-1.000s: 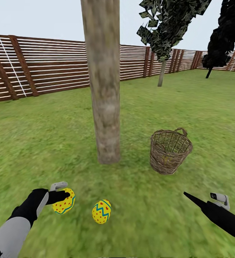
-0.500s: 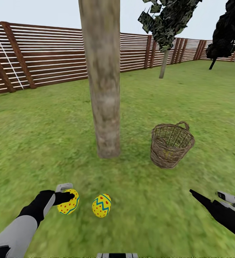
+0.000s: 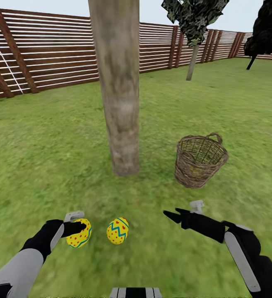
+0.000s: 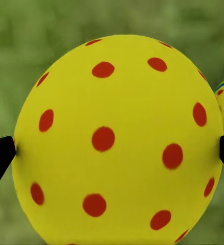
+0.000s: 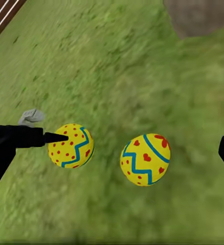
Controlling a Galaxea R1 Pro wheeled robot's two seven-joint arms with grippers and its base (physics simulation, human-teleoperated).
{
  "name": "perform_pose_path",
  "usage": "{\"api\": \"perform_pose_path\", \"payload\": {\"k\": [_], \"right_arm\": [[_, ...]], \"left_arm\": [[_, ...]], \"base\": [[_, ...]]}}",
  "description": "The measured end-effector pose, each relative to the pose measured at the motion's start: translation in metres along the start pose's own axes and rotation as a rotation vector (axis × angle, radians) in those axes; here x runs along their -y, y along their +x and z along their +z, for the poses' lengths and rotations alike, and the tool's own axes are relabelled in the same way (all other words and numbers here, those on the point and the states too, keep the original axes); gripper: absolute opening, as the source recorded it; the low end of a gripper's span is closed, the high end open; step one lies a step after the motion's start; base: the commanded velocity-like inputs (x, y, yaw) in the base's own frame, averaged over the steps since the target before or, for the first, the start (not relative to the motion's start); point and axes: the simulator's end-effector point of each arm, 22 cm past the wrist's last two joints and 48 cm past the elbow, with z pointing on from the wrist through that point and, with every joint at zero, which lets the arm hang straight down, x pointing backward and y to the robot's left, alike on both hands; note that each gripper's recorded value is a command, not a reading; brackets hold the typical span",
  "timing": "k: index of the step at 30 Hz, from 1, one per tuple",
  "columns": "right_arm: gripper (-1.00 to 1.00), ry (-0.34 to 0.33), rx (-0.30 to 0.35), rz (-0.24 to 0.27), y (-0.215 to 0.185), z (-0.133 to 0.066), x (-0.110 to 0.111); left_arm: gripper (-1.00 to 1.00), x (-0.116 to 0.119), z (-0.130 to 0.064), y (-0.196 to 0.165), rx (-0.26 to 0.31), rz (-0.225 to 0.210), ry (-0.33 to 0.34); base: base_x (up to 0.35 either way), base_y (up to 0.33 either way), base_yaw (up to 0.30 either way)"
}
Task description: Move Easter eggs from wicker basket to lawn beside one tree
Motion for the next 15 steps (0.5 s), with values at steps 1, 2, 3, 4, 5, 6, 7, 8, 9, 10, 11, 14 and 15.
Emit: {"api": "perform_pose_path", "payload": {"k": [1, 2, 3, 4, 5, 6, 7, 8, 9, 10, 11, 14, 15], "right_arm": [[1.00, 0.000, -0.005, 0.001, 0.002, 0.002, 0.000], [1.00, 0.001, -0.010, 0.002, 0.003, 0.003, 0.001], [1.00, 0.000, -0.014, 0.004, 0.005, 0.005, 0.002], [1.00, 0.000, -0.017, 0.008, 0.006, 0.006, 0.003], [1.00, 0.000, -0.021, 0.011, 0.008, 0.007, 0.004], [1.00, 0.001, -0.025, 0.015, 0.010, 0.008, 0.005], [1.00, 0.002, -0.028, 0.017, 0.011, 0.008, 0.007], [1.00, 0.004, -0.033, 0.021, 0.014, 0.009, 0.008], [1.00, 0.005, -0.037, 0.024, 0.015, 0.010, 0.010], [1.00, 0.006, -0.040, 0.027, 0.017, 0.010, 0.011], [1.00, 0.007, -0.044, 0.029, 0.019, 0.011, 0.013], [1.00, 0.013, -0.055, 0.039, 0.024, 0.012, 0.018], [1.00, 0.013, -0.057, 0.042, 0.026, 0.013, 0.020]], "left_arm": [[-1.00, 0.000, 0.002, 0.002, -0.004, 0.000, -0.001], [-1.00, -0.001, 0.003, 0.004, -0.008, -0.001, -0.001], [-1.00, -0.001, 0.005, 0.005, -0.012, -0.001, -0.002], [-1.00, -0.001, 0.007, 0.007, -0.015, -0.001, -0.002], [-1.00, -0.002, 0.009, 0.009, -0.019, -0.001, -0.003], [-1.00, -0.002, 0.010, 0.010, -0.019, -0.001, -0.003], [-1.00, -0.002, 0.012, 0.010, -0.017, 0.000, -0.004], [-1.00, -0.002, 0.013, 0.010, -0.014, 0.001, -0.004], [-1.00, -0.003, 0.015, 0.010, -0.013, 0.002, -0.005], [-1.00, -0.003, 0.016, 0.010, -0.012, 0.002, -0.005], [-1.00, -0.003, 0.017, 0.009, -0.007, 0.003, -0.005], [-1.00, 0.000, 0.020, -0.007, 0.026, 0.005, -0.003], [-1.00, 0.000, 0.021, -0.010, 0.031, 0.006, -0.002]], "base": [[0.000, 0.000, 0.000], [0.000, 0.000, 0.000], [0.000, 0.000, 0.000], [0.000, 0.000, 0.000], [0.000, 0.000, 0.000], [0.000, 0.000, 0.000], [0.000, 0.000, 0.000], [0.000, 0.000, 0.000], [0.000, 0.000, 0.000], [0.000, 0.000, 0.000], [0.000, 0.000, 0.000], [0.000, 0.000, 0.000], [0.000, 0.000, 0.000]]}}
